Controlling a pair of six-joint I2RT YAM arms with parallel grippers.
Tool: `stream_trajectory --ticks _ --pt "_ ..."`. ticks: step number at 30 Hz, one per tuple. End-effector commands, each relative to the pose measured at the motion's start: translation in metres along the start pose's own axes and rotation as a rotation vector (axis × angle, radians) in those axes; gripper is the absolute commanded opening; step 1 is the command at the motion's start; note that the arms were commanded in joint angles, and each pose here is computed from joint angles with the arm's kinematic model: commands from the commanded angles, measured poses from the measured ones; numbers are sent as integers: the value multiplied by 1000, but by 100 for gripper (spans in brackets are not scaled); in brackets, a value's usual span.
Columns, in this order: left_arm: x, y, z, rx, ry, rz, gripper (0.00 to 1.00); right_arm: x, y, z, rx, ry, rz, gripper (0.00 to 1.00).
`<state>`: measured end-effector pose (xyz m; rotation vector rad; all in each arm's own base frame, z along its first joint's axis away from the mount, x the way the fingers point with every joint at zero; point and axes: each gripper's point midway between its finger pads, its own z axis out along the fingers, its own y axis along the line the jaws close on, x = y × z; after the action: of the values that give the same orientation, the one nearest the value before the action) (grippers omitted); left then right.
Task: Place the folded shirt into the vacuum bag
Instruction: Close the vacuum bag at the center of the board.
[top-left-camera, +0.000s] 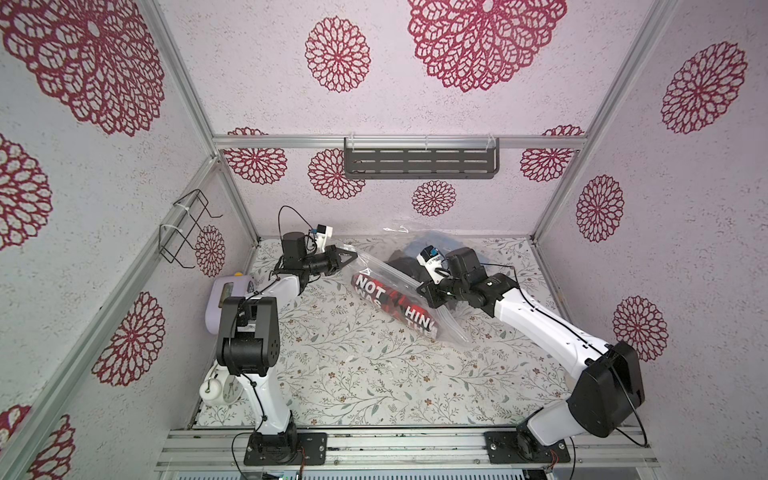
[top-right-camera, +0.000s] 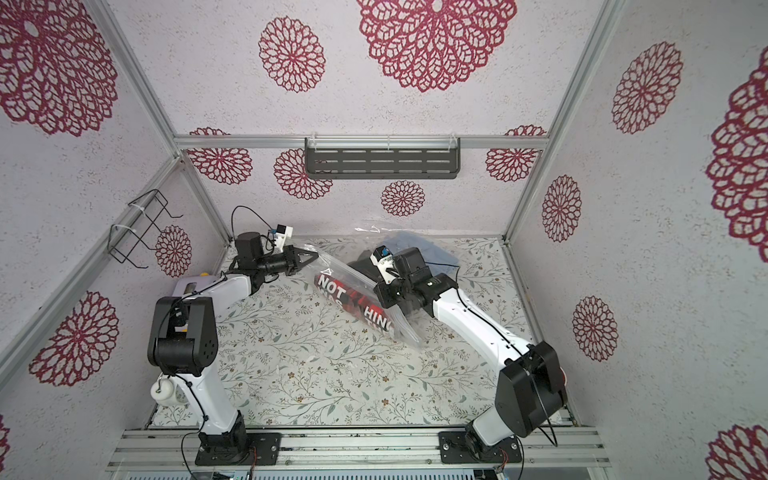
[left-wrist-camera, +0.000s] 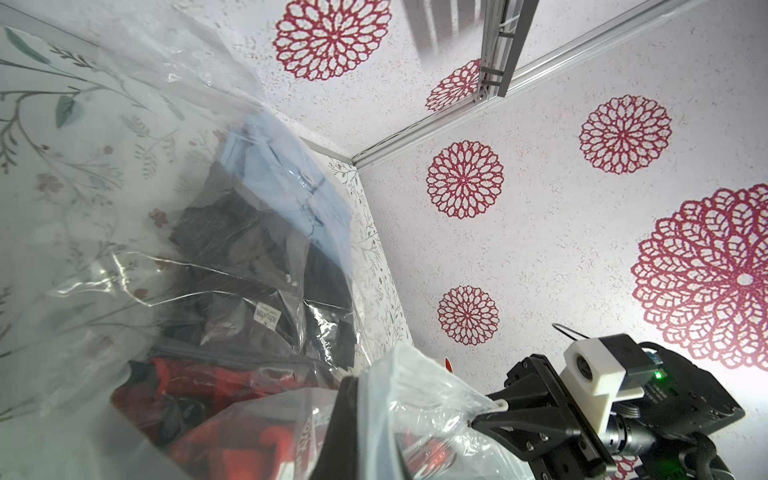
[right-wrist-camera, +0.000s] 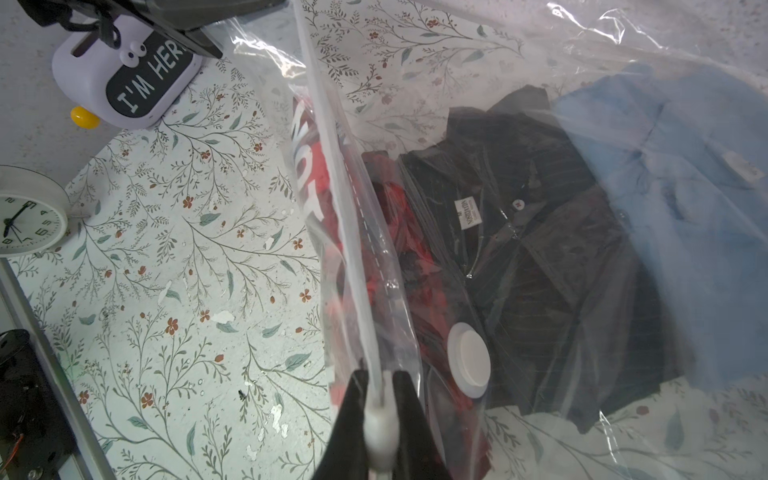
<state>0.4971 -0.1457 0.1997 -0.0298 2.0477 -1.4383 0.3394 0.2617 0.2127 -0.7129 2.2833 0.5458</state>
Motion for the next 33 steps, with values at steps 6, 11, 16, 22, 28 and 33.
stream_trajectory --ticks 6,11,16,22,28,33 --pt "-93 53 -65 -223 -339 16 0 58 -28 -36 157 193 97 0" --pt "-99 55 -69 -228 -356 9 0 64 -29 -43 173 201 114 0" --pt "-101 79 -73 -253 -366 -38 0 76 -27 -47 170 219 132 0" --pt "-108 92 -81 -263 -390 -72 0 86 -26 -51 170 232 148 0" --pt "-113 106 -90 -272 -416 -108 0 91 -26 -55 174 240 151 0" --pt "-115 115 -95 -283 -425 -122 0 95 -25 -57 172 248 154 0"
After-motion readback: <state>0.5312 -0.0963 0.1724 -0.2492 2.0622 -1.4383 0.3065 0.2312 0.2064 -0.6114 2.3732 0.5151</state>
